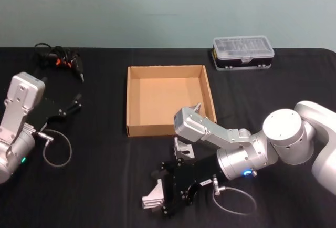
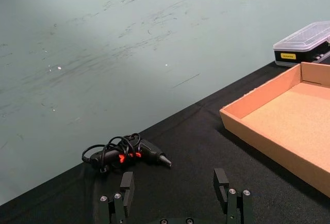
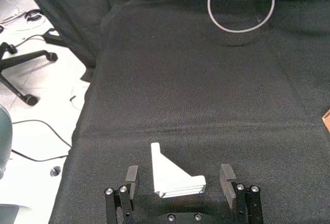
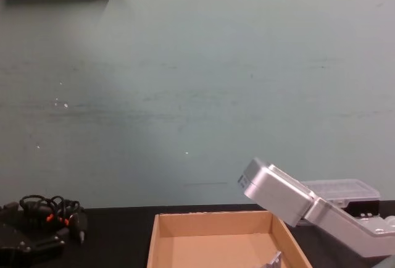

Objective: Use one hand to pick up the angle iron from the table and place it into the box.

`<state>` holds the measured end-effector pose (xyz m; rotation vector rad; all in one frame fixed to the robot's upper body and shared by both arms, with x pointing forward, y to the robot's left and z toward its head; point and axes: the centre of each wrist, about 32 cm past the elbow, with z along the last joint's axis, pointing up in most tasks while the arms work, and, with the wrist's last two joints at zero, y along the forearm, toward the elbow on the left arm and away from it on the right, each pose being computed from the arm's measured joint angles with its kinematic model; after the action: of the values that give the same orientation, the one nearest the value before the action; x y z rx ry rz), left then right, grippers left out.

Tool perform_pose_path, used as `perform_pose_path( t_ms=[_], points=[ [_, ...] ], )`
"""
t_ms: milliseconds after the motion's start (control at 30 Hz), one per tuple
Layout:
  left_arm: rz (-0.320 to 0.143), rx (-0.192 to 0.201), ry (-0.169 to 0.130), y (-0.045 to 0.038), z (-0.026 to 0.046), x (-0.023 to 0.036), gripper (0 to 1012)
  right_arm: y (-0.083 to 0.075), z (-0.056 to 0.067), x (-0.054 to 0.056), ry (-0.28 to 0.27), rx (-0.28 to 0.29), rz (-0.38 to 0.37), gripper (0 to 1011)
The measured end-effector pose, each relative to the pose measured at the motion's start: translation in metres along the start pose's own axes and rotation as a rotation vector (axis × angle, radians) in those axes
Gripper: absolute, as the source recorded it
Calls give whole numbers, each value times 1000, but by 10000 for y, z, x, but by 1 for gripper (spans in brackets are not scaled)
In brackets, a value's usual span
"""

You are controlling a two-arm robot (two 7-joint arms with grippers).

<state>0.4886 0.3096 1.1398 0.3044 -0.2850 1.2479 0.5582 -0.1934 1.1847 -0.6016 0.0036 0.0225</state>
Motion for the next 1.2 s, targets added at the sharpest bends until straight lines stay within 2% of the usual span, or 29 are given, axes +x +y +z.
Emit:
perform_pose_path(
  t_ms=[167,333,367,467,600,733,1067,1200],
  points=[
    [0,0,0,0,0,0,1011,12,-5,2,-1,-1,2,997],
    [0,0,0,0,0,0,1011,22,-5,1,-3,-3,2,906],
    [0,0,0,0,0,0,1011,22,-5,1,-3,-3,2,853],
    [0,0,0,0,0,0,1011,26,-8,-2,-4,-4,0,800],
    [0,0,0,0,0,0,1012,27,-9,-5,-5,-5,0,651],
    [0,0,0,0,0,0,1011,34,-12,-9,-6,-3,0,551],
    [0,0,0,0,0,0,1011,58,-14,-22,-7,3,-1,544],
    [0,0,0,0,0,0,1011,-12,39,-37,-21,14,-27,547]
  ],
)
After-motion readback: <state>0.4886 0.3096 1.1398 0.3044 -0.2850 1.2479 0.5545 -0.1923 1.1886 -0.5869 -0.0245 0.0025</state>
